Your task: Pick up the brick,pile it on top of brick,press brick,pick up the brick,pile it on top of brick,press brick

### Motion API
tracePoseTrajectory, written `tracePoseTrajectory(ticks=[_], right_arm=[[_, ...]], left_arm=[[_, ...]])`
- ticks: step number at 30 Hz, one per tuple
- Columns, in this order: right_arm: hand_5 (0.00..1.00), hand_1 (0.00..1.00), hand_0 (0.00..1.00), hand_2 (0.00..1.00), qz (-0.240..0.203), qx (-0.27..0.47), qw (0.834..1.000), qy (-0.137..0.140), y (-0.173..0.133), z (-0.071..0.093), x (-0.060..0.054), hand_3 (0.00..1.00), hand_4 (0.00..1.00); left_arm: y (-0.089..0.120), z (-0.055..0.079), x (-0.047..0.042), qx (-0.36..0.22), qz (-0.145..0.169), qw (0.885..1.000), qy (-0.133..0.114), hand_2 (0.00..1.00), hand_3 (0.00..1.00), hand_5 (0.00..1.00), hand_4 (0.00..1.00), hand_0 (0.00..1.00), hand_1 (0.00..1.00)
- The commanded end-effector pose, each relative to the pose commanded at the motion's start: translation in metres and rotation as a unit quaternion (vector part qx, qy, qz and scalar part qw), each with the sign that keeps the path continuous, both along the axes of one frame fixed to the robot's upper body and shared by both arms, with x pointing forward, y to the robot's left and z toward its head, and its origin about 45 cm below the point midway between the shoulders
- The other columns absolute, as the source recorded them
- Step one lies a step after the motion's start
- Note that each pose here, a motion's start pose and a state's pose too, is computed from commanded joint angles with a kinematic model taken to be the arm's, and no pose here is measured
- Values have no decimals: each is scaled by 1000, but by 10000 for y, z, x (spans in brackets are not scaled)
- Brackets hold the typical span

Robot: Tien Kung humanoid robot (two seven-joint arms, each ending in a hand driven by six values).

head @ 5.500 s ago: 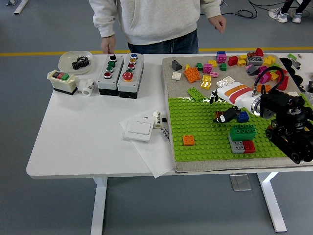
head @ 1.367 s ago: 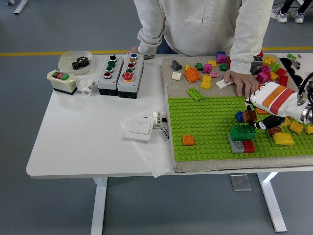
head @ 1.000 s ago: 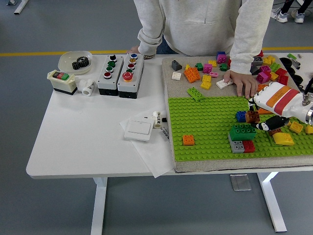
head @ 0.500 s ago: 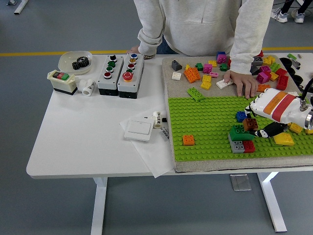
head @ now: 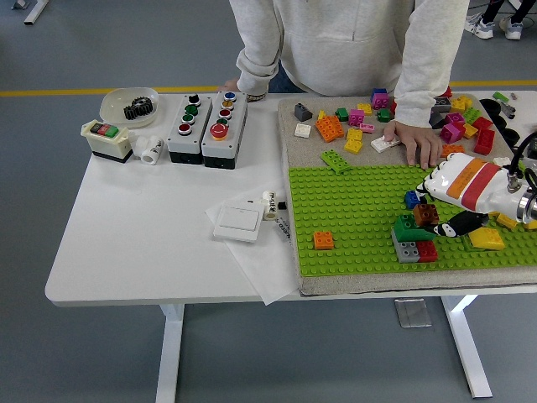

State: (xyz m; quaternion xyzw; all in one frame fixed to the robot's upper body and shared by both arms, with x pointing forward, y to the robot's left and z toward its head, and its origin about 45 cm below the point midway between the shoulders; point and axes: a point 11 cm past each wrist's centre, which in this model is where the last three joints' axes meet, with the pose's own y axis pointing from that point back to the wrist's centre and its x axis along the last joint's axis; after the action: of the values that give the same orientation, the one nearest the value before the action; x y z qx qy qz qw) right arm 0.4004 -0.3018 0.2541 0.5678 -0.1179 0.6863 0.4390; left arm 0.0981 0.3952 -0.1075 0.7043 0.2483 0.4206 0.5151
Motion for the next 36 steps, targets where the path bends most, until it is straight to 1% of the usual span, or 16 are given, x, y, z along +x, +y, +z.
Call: tracePoseTrajectory(ticks=[14,27,28,33,34,36], right_arm=[[464,423,292,482,0,-14,1000,-1,-55,-41,16,473,768],[461,426,291,486,1,-17,1000,1,-64,-63,23,473,774],[458,438,292,502,0,-18,1000,1,-66,-63,23,480,780],[458,438,292,502,-2,-18,1000,1,-80,-59,33,480,780],[441,445,293,514,-2,-18,1000,1,-81,-58,34,488,792],[441,445,293,514,-3,-18,1000,1,-88,-55,38,488,792]], left_arm=[[-3,3,19,0,0,1000,-2,729,597,591,662,757,734],[-6,0,6,1,-1,1000,-1,728,597,591,661,757,735],[-6,-1,5,1,-1,1000,-1,728,597,592,661,757,735],[-4,-1,1,1,-1,1000,-1,728,597,592,661,757,735],[-4,-1,1,1,-1,1000,-1,727,596,590,660,757,734],[-2,0,3,1,-1,1000,-1,727,596,590,660,757,734]])
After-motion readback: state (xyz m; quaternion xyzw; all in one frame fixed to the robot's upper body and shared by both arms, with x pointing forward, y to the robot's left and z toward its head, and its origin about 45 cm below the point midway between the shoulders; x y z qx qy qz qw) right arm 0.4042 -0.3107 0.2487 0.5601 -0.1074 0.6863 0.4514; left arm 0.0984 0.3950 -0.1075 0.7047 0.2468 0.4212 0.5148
